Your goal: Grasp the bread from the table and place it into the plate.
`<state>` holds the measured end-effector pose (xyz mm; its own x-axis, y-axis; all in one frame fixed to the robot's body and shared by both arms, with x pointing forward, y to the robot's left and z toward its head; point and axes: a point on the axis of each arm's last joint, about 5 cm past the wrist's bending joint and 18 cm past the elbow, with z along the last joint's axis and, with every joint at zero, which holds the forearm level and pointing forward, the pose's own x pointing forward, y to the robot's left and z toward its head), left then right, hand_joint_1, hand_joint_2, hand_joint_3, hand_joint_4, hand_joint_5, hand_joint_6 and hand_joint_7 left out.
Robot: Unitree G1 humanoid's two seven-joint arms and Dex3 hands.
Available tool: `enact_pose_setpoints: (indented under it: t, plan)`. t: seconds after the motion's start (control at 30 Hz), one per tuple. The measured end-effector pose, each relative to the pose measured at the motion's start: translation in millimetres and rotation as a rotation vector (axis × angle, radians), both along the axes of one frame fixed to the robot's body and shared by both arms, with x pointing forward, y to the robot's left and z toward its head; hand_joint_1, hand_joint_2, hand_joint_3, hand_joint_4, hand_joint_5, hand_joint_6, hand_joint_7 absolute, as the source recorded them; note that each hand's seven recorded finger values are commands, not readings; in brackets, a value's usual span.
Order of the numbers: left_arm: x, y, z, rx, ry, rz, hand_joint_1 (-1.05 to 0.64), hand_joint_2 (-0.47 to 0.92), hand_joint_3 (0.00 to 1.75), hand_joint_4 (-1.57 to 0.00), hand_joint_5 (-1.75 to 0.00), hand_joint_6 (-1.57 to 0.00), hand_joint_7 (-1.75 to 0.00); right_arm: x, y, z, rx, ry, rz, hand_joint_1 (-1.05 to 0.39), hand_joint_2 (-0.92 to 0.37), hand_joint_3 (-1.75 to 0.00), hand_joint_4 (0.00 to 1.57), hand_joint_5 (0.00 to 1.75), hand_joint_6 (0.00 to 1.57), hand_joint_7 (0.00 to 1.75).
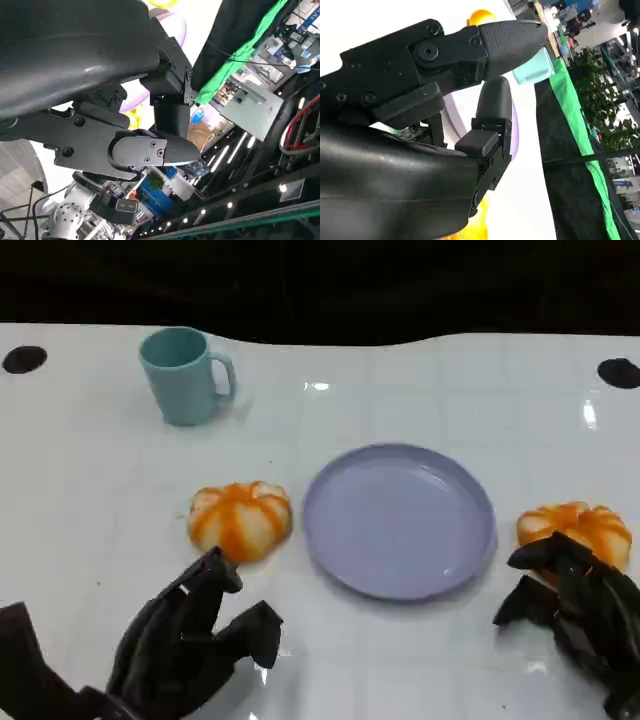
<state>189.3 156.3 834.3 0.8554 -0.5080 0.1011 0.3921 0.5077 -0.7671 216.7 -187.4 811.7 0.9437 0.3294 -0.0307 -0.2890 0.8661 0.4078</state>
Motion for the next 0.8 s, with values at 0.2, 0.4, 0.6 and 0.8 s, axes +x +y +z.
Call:
enact_pose_setpoints:
  t: [0.2, 0.4, 0.6, 0.8]
  plan:
    - [-0.1, -0.1, -0.1, -0.001, 0.003, -0.003, -0.55, 0.92, 0.20, -0.89, -1.75, -0.69, -1.69, 0.5, 0.1, 0.5, 0.002, 0.007, -0.005, -0.53, -0.92, -0.24, 0.66, 1.57, 0.62, 1.25]
    - [-0.3, 0.1, -0.5, -0.006, 0.011, -0.007, -0.56, 0.92, 0.20, -0.88, -1.75, -0.71, -1.64, 0.6, 0.2, 0.6, 0.003, 0.009, -0.005, -0.53, -0.92, -0.24, 0.66, 1.56, 0.61, 1.25]
    - [-0.3, 0.3, -0.4, -0.004, 0.010, -0.007, -0.56, 0.92, 0.21, -0.87, -1.75, -0.70, -1.63, 0.7, 0.4, 0.7, -0.001, 0.008, -0.002, -0.54, -0.92, -0.24, 0.67, 1.57, 0.61, 1.24]
    - [-0.2, 0.6, -0.4, -0.002, 0.009, -0.008, -0.56, 0.92, 0.21, -0.87, -1.75, -0.70, -1.65, 0.8, 0.3, 0.9, 0.000, 0.008, -0.002, -0.53, -0.92, -0.24, 0.66, 1.57, 0.60, 1.23]
